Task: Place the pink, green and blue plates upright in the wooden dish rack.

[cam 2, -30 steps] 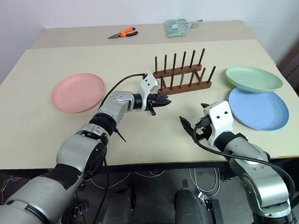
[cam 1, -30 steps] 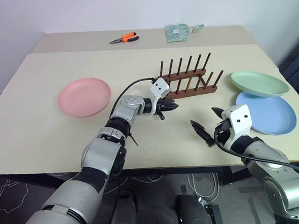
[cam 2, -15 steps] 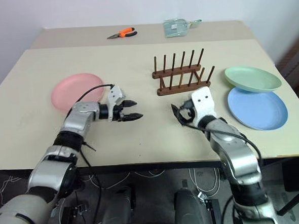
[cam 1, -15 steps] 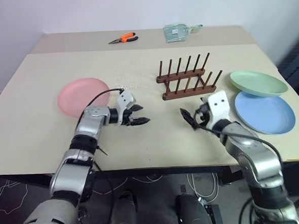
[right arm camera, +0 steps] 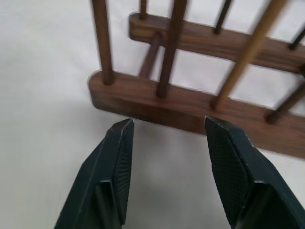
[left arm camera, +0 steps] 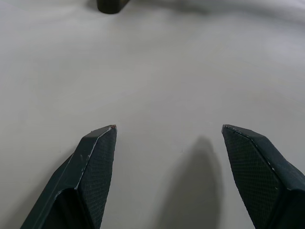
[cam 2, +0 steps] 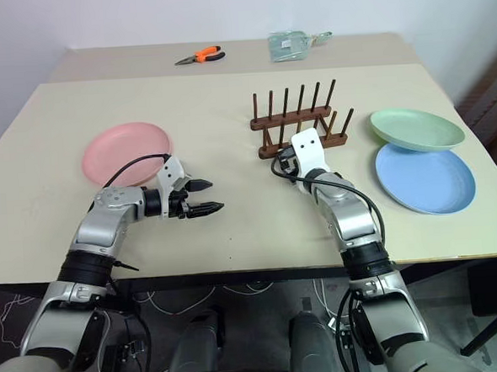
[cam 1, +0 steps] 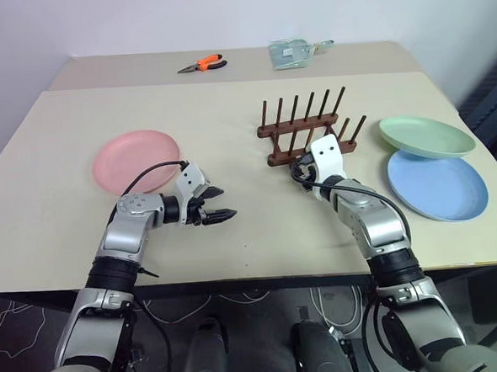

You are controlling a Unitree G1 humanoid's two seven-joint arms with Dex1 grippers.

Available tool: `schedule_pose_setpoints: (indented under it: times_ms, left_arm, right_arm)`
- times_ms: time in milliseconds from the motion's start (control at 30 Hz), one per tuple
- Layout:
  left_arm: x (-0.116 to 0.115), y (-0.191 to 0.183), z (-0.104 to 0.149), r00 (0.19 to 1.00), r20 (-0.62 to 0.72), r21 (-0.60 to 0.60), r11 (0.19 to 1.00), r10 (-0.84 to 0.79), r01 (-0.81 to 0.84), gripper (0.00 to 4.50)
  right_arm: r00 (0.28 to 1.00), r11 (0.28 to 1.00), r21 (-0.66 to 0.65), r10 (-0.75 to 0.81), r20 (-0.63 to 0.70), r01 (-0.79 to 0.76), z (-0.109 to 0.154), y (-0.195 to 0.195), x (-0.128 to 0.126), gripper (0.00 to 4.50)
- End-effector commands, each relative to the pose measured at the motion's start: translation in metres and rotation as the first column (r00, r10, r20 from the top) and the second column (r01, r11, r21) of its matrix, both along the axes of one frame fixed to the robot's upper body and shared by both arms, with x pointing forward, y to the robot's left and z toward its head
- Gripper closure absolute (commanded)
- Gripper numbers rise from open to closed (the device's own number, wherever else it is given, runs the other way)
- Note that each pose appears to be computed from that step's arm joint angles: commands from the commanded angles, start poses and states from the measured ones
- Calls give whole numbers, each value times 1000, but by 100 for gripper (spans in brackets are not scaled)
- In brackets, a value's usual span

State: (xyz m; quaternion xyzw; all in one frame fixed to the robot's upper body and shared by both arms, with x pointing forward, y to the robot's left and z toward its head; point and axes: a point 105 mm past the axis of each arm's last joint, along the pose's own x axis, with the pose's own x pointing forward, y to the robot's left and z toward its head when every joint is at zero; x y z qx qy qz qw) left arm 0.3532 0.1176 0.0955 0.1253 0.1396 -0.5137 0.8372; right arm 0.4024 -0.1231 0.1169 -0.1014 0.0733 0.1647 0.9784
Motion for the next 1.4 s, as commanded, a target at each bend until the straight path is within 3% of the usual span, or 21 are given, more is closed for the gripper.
schedule_pose_setpoints:
  times_ms: [33,433,967,1133,1400]
  left_arm:
    - [3,-2,17,999,49,-28,1000,7,-5,87]
    - [1,-1,17,999,47,-18,1000,13,-12,87]
    - [-2,-5,16,999,46,-14,1000,10,-9,87]
    - [12,2,19,993,87,8,997,76,-77,87]
    - [29,-4,21,989,112,1,995,95,-96,87]
  right_arm:
    - [996,999,6,51,79,-51,23,14,8,223]
    - [983,987,18,159,89,-162,31,42,9,223]
    - [981,983,63,163,107,-170,30,45,21,223]
    - [939,940,66,327,109,-336,32,58,-5,223]
    - [938,938,40,340,72,-343,26,41,-27,223]
